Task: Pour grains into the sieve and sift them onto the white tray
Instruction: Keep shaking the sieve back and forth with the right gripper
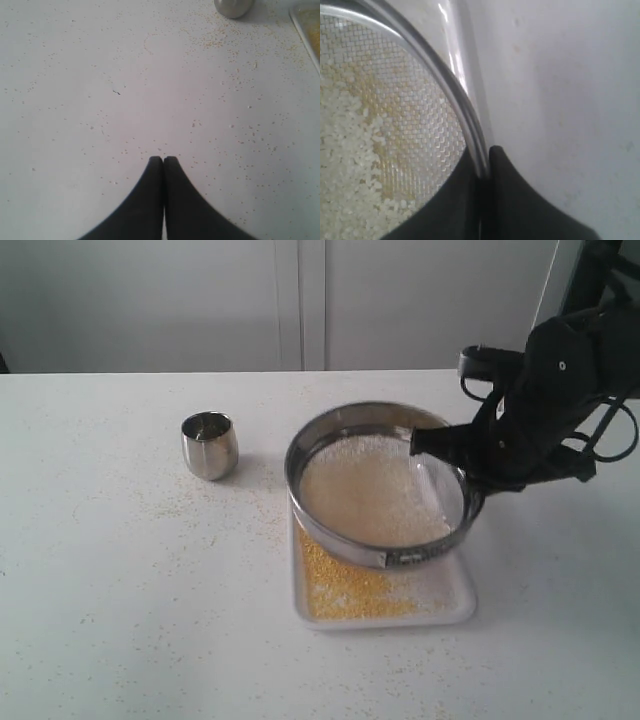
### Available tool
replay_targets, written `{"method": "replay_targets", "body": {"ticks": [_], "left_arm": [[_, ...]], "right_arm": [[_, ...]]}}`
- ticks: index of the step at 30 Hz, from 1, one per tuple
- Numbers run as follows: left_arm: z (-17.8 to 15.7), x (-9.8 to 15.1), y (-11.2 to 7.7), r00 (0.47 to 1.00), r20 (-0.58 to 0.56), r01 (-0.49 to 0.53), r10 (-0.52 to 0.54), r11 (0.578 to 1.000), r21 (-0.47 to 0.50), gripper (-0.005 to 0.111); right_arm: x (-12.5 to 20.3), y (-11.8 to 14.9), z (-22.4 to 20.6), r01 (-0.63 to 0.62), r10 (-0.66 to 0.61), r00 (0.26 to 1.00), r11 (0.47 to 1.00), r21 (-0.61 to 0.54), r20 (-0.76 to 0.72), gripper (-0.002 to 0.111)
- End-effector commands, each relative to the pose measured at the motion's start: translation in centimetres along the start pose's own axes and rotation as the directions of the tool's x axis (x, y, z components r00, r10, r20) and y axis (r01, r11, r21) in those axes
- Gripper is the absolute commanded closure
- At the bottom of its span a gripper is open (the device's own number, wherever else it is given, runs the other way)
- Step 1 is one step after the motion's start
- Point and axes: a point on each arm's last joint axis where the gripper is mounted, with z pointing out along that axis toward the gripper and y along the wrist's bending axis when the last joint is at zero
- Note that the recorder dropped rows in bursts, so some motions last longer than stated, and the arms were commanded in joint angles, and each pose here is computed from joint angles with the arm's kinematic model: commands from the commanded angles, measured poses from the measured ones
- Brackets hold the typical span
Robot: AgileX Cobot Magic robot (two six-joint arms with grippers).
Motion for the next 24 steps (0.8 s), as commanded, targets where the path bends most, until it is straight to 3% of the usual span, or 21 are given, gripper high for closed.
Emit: {"method": "replay_targets", "body": {"ticks": [1,3,5,10,12,15,16,18,21,24], "left_arm": [[-0.1,0.1,0.0,1.0,0.002,0.003,-0.003,1.0,-0.001,0.107],[-0.1,0.1,0.0,1.0,0.002,0.003,-0.003,1.0,-0.001,0.107],[-0.1,0.1,0.0,1.0,0.002,0.003,-0.003,1.0,-0.001,0.107],[-0.1,0.1,0.0,1.0,0.002,0.003,-0.003,1.0,-0.001,0.107],[-0.1,0.1,0.0,1.0,0.002,0.003,-0.003,1.0,-0.001,0.107],[-0.1,0.1,0.0,1.0,0.002,0.003,-0.003,1.0,-0.001,0.107],[-0.1,0.1,0.0,1.0,0.002,0.003,-0.003,1.0,-0.001,0.107],[-0.1,0.1,0.0,1.0,0.002,0.003,-0.003,1.0,-0.001,0.107],[-0.1,0.1,0.0,1.0,0.002,0.003,-0.003,1.0,-0.001,0.107],[-0.1,0.1,0.0,1.0,0.002,0.003,-0.003,1.0,-0.001,0.107]], "right_arm": [[0.2,-0.4,0.4,0.004,-0.003,0.998,1.0,-0.021,0.063,0.108],[-1.3,0.5,0.9,0.02,0.005,0.975,0.994,-0.11,0.223,0.108],[-1.6,0.7,1.1,0.014,0.015,0.972,0.992,-0.122,0.235,0.108],[1.0,-0.7,0.8,0.011,-0.01,0.999,0.999,0.03,-0.051,0.108],[0.5,-0.4,0.9,0.022,-0.022,1.0,1.0,0.0,0.02,0.108],[-1.6,0.8,1.1,0.037,-0.005,0.968,0.992,-0.124,0.25,0.108],[-1.6,0.8,1.2,0.025,0.009,0.968,0.991,-0.134,0.252,0.108],[-1.0,0.8,0.7,-0.062,0.082,0.985,0.989,-0.135,0.15,0.108],[0.7,0.1,-0.1,-0.061,0.06,0.998,0.997,-0.053,-0.021,0.108],[-0.1,0.2,-0.1,-0.03,0.036,0.997,0.997,-0.077,0.073,0.108]]}}
